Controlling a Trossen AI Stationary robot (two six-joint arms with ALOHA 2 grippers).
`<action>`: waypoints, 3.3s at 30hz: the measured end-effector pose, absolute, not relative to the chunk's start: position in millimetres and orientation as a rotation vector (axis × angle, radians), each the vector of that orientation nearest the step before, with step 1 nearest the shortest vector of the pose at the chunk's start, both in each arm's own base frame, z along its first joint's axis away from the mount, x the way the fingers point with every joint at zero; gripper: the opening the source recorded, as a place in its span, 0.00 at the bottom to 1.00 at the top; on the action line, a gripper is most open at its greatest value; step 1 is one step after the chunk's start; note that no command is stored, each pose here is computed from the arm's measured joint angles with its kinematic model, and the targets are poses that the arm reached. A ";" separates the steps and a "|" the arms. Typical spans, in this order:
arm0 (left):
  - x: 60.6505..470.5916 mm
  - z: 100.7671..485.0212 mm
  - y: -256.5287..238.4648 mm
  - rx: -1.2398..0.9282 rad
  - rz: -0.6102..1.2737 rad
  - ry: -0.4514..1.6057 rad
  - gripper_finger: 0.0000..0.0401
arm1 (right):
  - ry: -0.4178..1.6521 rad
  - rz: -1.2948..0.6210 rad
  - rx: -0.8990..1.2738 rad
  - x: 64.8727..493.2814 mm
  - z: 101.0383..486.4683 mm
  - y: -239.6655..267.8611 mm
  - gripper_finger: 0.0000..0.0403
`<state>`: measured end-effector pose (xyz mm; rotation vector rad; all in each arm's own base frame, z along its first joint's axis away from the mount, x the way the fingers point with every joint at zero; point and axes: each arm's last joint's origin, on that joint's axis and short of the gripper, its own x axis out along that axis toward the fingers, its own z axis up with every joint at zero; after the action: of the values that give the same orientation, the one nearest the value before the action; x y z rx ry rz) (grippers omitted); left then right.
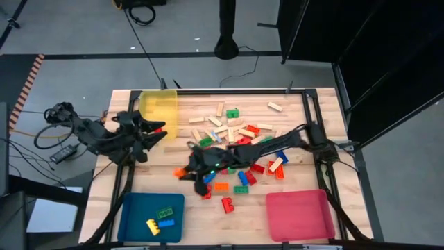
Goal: Sort blocks by size
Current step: Put the orange game piece into the blue bin, then put the round green game piece into the yellow bin
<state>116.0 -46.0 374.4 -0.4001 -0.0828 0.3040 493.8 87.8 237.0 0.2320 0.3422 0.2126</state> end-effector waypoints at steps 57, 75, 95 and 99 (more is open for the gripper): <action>120.9 378.7 -49.0 -0.451 0.299 -0.127 0.52 | 1.062 -0.079 -0.181 391.0 323.8 -157.9 0.63; 121.6 378.2 -49.4 -0.446 0.300 -0.123 0.52 | 1.144 -0.050 -0.277 367.4 219.7 -206.6 0.63; 126.6 375.9 -52.3 -0.434 0.314 -0.110 0.52 | 1.362 0.064 -0.266 391.4 157.3 -210.8 0.60; 126.7 375.8 -52.3 -0.433 0.314 -0.110 0.52 | 1.364 0.059 -0.262 392.8 158.6 -214.6 0.51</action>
<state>126.7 -52.3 375.8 -0.4332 -0.1096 0.3140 392.8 -214.6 158.6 -0.2621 1.3636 0.0588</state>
